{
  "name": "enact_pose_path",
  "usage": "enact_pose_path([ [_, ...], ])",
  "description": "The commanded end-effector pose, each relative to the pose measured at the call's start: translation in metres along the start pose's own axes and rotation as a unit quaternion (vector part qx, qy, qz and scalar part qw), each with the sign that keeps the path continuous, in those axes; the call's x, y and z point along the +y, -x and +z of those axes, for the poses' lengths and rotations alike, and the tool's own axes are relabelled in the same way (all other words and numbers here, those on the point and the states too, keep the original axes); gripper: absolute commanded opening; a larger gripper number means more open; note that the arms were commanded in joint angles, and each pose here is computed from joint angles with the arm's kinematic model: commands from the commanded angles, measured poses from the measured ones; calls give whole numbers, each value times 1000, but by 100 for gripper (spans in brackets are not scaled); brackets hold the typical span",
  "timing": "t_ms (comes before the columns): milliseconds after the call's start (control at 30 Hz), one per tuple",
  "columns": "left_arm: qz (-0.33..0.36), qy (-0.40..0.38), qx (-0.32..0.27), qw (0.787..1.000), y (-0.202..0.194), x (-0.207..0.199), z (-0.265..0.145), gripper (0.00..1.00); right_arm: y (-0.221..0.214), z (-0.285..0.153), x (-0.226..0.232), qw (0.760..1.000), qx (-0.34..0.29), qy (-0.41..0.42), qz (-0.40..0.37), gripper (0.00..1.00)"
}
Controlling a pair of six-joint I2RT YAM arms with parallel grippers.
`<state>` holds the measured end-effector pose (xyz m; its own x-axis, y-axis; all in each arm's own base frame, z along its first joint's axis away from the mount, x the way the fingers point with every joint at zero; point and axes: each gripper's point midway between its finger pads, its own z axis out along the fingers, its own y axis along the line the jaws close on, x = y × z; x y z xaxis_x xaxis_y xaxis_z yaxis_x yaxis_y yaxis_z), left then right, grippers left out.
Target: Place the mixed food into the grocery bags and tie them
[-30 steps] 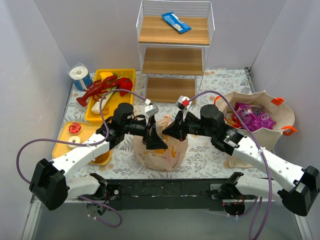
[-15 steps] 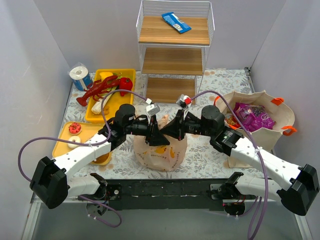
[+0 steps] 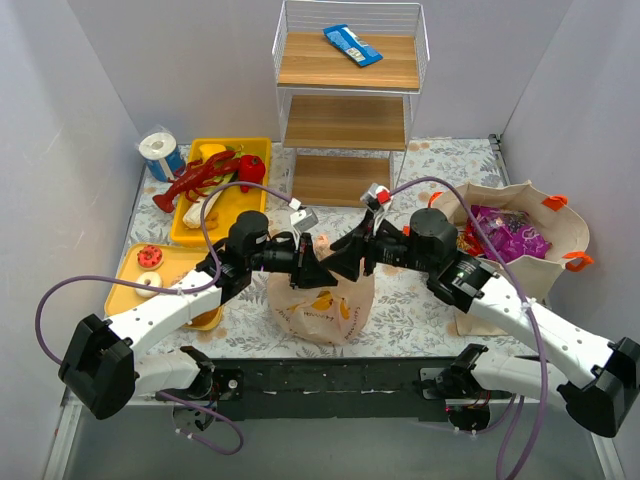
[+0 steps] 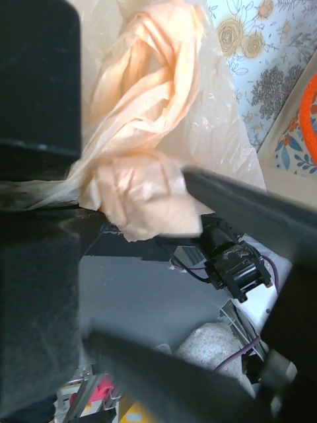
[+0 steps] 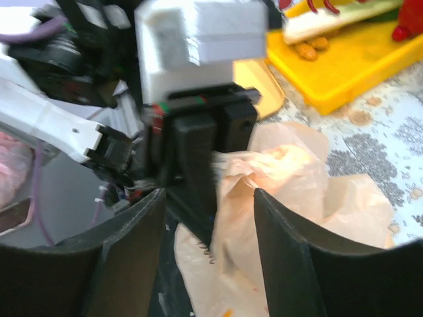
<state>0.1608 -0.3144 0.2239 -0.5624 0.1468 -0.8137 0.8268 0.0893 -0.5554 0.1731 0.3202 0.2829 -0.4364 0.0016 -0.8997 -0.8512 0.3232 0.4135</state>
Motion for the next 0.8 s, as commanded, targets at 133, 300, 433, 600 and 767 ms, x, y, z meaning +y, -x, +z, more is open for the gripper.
enact_pose_path([
  [133,31,3,-4,999,3,-4,-2,0,75,-39,25,996,-79,-17,-33,73],
  [300,52,-1,2,999,1,-8,-1,0,65,-35,-11,996,-64,-60,24,70],
  [433,65,7,15,998,-7,-9,3,0,59,-26,-27,995,-63,-46,55,63],
  [600,62,14,32,997,-13,-7,6,0,40,-8,-25,996,-33,-1,80,61],
  [767,64,15,34,997,-14,-6,6,0,18,-4,-25,994,-20,21,102,63],
])
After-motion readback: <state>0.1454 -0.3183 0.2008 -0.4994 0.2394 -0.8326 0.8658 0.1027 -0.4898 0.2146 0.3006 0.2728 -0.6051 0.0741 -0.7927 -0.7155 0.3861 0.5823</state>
